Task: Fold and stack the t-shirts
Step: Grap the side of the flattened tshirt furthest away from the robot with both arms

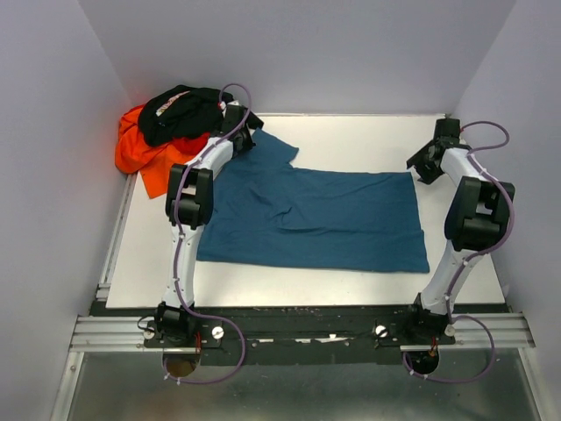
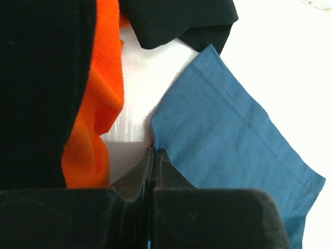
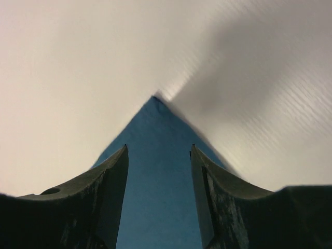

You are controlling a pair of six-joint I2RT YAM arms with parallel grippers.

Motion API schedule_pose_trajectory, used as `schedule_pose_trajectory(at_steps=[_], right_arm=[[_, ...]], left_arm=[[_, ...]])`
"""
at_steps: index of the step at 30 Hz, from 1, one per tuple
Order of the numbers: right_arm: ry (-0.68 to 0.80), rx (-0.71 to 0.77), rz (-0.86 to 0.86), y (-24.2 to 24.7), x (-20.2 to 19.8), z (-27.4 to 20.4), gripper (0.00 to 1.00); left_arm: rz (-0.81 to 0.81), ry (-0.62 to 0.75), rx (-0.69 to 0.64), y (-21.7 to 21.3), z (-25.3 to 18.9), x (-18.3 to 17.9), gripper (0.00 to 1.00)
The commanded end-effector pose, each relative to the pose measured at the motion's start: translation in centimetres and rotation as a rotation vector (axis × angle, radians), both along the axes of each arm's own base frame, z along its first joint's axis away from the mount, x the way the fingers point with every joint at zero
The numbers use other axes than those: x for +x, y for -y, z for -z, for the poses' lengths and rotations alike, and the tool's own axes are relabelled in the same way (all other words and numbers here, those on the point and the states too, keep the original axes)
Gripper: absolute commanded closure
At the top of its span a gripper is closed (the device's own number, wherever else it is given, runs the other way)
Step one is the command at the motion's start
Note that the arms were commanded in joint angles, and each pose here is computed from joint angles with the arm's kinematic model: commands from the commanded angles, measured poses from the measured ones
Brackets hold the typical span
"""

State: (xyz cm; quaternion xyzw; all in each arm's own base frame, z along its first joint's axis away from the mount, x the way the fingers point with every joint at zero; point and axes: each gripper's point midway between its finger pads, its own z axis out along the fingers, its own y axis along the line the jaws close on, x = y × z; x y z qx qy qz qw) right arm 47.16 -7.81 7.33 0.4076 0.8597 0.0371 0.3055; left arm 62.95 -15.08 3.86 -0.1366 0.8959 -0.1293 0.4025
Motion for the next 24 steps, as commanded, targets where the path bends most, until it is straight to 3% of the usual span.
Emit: schedule_pose_trajectory(at_steps=[1, 13, 18, 24], right_arm=[[-0.142, 0.017, -0.003, 0.8, 0.0, 3.4, 0.41], [-0.298, 0.035, -0.015, 1.1, 1.4, 4.2, 0.43], [-0.291, 0.046, -0.028, 0.7, 1.5, 4.2, 0.50], [-0.297, 0.034, -0.012, 0.6, 1.4, 4.2, 0.50]], left_arm=[[0.077, 0.006, -0.031, 1.4, -1.4, -0.8, 1.00], [0.104, 0.038, -0.045, 1.8, -3.4, -1.2, 1.00], [0.122, 0.040, -0.045, 1.8, -3.7, -1.5, 1.00], [0.143, 0.053, -0.031, 1.8, -4.0, -1.5, 1.00]])
